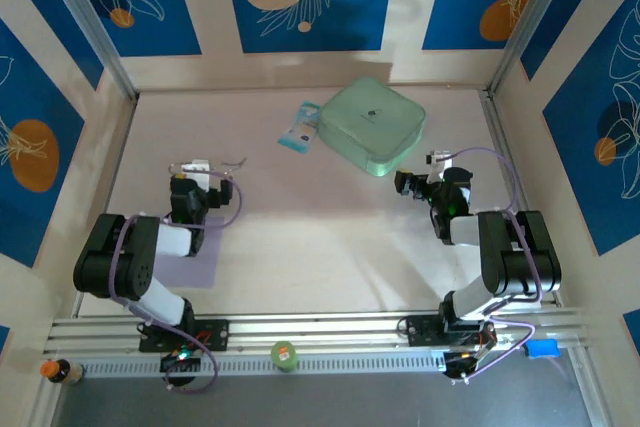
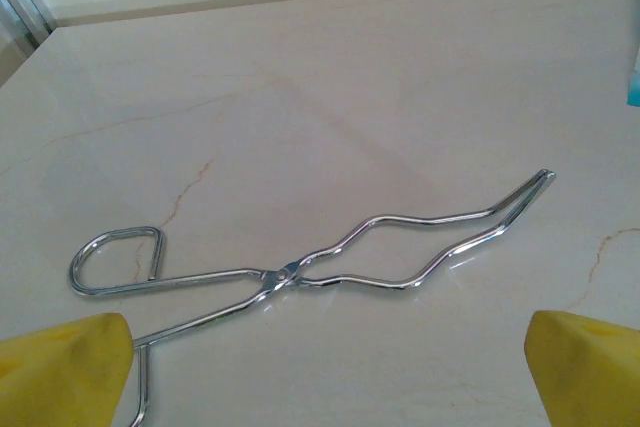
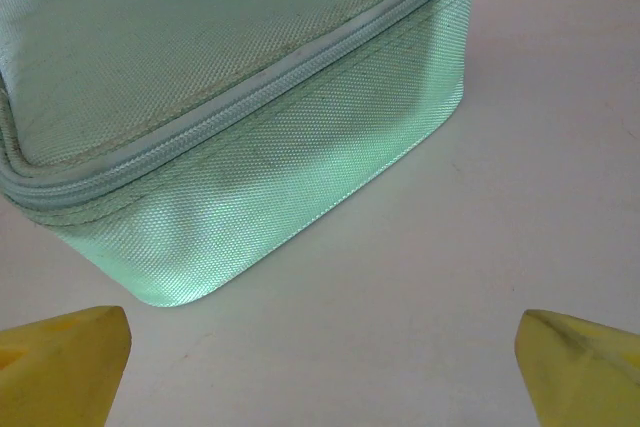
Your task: Fold a paper plane with a square sheet of paper (pick it up from the middle)
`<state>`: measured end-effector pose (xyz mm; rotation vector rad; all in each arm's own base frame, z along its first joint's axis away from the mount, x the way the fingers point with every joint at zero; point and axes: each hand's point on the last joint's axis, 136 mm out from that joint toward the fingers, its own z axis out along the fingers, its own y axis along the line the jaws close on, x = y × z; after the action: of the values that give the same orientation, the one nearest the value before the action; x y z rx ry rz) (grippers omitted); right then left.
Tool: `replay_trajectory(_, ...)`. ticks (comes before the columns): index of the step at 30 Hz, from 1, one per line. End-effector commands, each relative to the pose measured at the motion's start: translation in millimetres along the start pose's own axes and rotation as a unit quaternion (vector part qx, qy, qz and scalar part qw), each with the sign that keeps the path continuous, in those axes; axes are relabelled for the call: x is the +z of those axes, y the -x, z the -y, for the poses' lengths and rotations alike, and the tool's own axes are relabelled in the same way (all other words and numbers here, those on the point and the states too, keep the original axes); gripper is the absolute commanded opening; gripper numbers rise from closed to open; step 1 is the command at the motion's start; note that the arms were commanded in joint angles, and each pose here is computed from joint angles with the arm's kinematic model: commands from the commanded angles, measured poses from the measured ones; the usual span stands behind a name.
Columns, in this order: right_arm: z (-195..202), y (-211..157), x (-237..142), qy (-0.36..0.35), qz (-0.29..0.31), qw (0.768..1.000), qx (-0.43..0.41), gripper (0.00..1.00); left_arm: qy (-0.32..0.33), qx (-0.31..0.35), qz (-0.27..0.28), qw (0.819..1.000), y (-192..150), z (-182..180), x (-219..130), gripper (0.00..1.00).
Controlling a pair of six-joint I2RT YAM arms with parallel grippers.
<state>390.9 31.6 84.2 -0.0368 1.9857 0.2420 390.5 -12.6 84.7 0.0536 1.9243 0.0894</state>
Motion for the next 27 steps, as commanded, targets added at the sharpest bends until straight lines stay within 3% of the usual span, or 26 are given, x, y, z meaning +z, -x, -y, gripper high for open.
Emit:
replay_trajectory(1, -3.3, 11.3, 1.0, 0.009, 0.014, 1.000, -0.012, 0.99, -0.005, -0.001, 0.015, 1.000, 8.7, -0.3, 1.7, 1.00)
replay_trajectory(27, -3.0, 11.4, 0.8, 0.009, 0.014, 1.000, -0.012, 0.99, -0.010, 0.000, 0.016, 1.000, 9.3, 1.6, 1.4, 1.00)
